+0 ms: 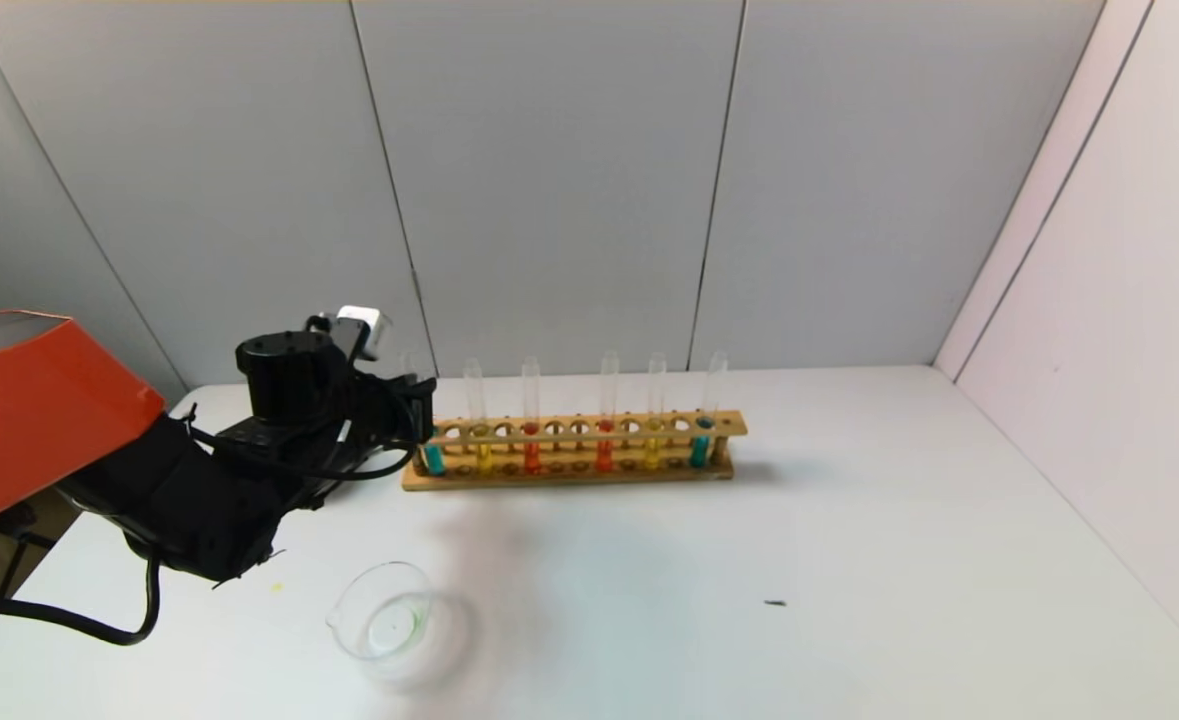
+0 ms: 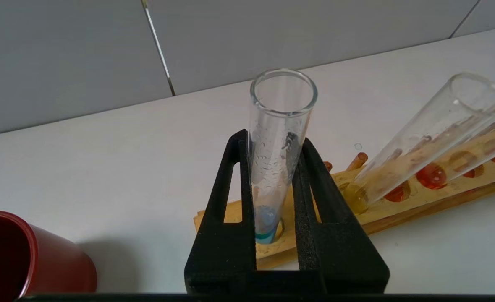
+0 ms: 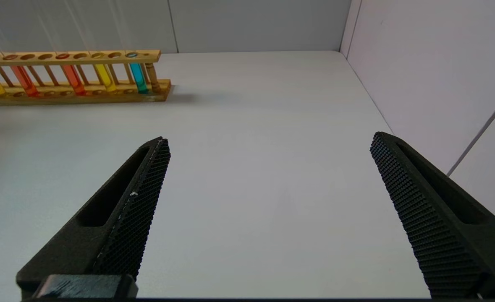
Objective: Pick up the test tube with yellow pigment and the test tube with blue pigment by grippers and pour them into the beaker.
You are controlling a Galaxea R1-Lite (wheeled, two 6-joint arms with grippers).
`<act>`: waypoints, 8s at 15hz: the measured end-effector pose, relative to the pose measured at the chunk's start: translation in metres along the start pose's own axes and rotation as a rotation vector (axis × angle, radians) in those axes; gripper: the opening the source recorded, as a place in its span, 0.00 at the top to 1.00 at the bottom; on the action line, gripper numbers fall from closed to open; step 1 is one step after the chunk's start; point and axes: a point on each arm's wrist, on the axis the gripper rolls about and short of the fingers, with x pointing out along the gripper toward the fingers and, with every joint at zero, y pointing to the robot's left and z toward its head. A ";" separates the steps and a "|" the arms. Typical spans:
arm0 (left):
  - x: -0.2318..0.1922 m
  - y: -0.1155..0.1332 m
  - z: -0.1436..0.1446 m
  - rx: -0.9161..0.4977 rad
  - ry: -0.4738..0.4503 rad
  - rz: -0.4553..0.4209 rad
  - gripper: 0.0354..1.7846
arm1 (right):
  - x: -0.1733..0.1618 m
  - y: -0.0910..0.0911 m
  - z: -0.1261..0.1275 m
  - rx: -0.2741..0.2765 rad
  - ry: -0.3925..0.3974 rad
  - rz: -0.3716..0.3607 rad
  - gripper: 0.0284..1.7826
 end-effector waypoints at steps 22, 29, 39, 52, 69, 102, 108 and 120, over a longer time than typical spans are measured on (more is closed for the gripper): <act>-0.083 -0.004 0.121 0.053 0.025 -0.009 0.84 | 0.000 0.000 0.000 0.000 0.000 0.000 0.02; -0.149 -0.003 0.110 0.275 0.198 -0.022 0.84 | 0.000 0.000 0.000 0.000 0.000 0.000 0.02; -0.183 -0.008 0.069 0.413 0.471 -0.073 0.84 | 0.000 0.000 0.000 0.000 0.000 0.000 0.02; -0.137 -0.031 0.019 0.645 0.817 -0.090 0.84 | 0.000 0.000 0.000 0.000 0.000 0.000 0.02; -0.105 -0.047 -0.013 0.860 1.207 -0.085 0.84 | 0.000 0.000 0.000 0.000 0.000 0.000 0.02; -0.073 -0.075 -0.017 1.136 1.468 -0.048 0.84 | 0.000 0.000 0.000 0.000 0.000 0.000 0.02; -0.066 -0.090 -0.024 1.182 1.470 -0.072 0.84 | 0.000 0.000 0.000 0.000 0.000 0.000 0.02; -0.065 -0.096 -0.027 1.226 1.481 -0.069 0.84 | 0.000 0.000 0.000 0.000 0.000 0.000 0.02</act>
